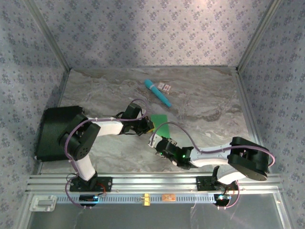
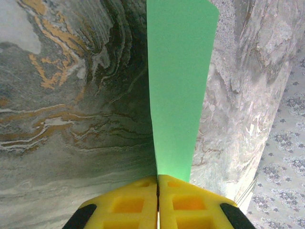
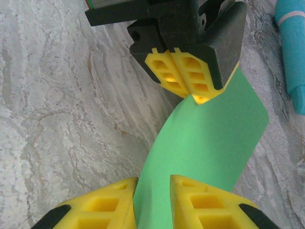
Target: Fold a paper plane with a square sheet of paper (pick it up from the middle)
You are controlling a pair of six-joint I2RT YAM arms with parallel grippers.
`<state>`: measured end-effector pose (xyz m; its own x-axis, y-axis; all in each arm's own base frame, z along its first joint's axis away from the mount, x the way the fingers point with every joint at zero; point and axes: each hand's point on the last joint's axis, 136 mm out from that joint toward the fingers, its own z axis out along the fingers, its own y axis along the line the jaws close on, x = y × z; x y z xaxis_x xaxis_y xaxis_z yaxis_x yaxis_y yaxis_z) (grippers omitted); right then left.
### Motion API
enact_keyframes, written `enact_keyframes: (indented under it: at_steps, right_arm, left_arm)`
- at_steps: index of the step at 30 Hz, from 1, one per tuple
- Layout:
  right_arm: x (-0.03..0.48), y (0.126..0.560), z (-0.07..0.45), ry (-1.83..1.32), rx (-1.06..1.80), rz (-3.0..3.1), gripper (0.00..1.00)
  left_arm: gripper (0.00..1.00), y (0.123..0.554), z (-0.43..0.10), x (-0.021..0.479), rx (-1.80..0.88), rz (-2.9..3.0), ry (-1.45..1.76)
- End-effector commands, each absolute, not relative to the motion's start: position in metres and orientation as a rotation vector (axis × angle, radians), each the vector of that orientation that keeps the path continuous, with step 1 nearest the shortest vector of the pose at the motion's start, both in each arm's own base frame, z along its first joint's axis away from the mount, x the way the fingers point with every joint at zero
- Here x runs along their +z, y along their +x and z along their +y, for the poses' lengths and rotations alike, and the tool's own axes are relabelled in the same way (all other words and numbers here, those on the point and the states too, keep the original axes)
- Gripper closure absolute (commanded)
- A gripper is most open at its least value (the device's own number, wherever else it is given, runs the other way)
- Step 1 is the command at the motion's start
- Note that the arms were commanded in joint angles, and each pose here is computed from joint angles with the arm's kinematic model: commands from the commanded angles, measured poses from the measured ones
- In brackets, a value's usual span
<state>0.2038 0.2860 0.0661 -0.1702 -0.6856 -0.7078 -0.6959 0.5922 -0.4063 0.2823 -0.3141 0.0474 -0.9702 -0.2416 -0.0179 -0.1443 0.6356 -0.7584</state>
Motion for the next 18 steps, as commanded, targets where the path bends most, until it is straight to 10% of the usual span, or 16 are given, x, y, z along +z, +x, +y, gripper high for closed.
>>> enact_keyframes:
  at_steps: [1,18]
  right_arm:
    - [0.0694,0.2055,0.2851,-1.065,0.043,1.893,0.77]
    - [0.066,0.2061,0.2846,-1.073,0.04,1.91,0.83]
  left_arm:
    - [0.91,0.2833,-0.3174,0.0587,-1.293,2.708,-0.309]
    - [0.9,0.283,-0.3189,0.0591,-1.293,2.706,-0.302]
